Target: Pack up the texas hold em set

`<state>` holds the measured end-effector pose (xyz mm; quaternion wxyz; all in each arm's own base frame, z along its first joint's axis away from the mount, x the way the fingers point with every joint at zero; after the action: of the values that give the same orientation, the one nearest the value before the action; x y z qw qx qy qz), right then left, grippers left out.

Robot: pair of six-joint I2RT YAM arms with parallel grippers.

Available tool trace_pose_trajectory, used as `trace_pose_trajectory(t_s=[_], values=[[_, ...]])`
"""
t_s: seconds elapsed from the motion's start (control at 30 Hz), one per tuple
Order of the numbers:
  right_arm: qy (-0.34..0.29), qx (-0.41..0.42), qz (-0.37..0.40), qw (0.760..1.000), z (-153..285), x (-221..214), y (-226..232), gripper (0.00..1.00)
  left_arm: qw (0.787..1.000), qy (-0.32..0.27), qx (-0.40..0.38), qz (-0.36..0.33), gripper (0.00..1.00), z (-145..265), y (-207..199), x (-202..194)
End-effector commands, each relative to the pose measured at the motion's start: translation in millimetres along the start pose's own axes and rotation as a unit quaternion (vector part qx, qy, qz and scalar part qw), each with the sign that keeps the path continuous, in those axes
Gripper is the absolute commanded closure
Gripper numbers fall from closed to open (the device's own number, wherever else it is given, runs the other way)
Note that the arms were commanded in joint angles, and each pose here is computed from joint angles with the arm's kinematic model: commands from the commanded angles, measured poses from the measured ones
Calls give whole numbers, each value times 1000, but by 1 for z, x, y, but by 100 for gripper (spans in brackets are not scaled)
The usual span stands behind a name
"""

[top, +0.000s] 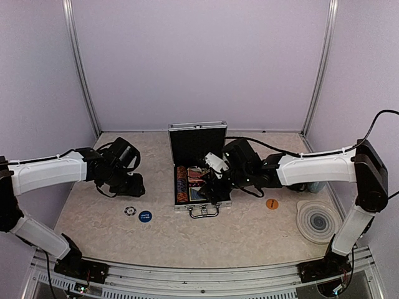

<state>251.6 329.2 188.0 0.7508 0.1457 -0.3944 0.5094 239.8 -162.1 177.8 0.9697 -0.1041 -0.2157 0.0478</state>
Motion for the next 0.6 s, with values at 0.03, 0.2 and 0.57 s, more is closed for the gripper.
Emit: trace_pose_trajectory(t_s=[0.03,0.2,0.57], values=[[-63,95,-82,990,6,26,-1,1,997,11,-26,-65,100,9,-19,3],[-97,159,-150,971,8,34,-10,2,991,26,-54,-120,100,15,-38,-3],[-148,320,-296,888,2,34,-18,7,966,29,-106,-236,100,38,-82,-18]])
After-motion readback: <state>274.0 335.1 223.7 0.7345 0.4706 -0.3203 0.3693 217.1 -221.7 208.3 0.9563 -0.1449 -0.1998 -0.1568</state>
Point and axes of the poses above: each gripper's point midway between its finger pads, its own z axis back along the fingers, its own y axis along the line the jaws close on, x = y × z, the point moved 9 cm from there along z, back along the fingers, and after that the axes turned 12 degrees about z, right-handed, at the moved point
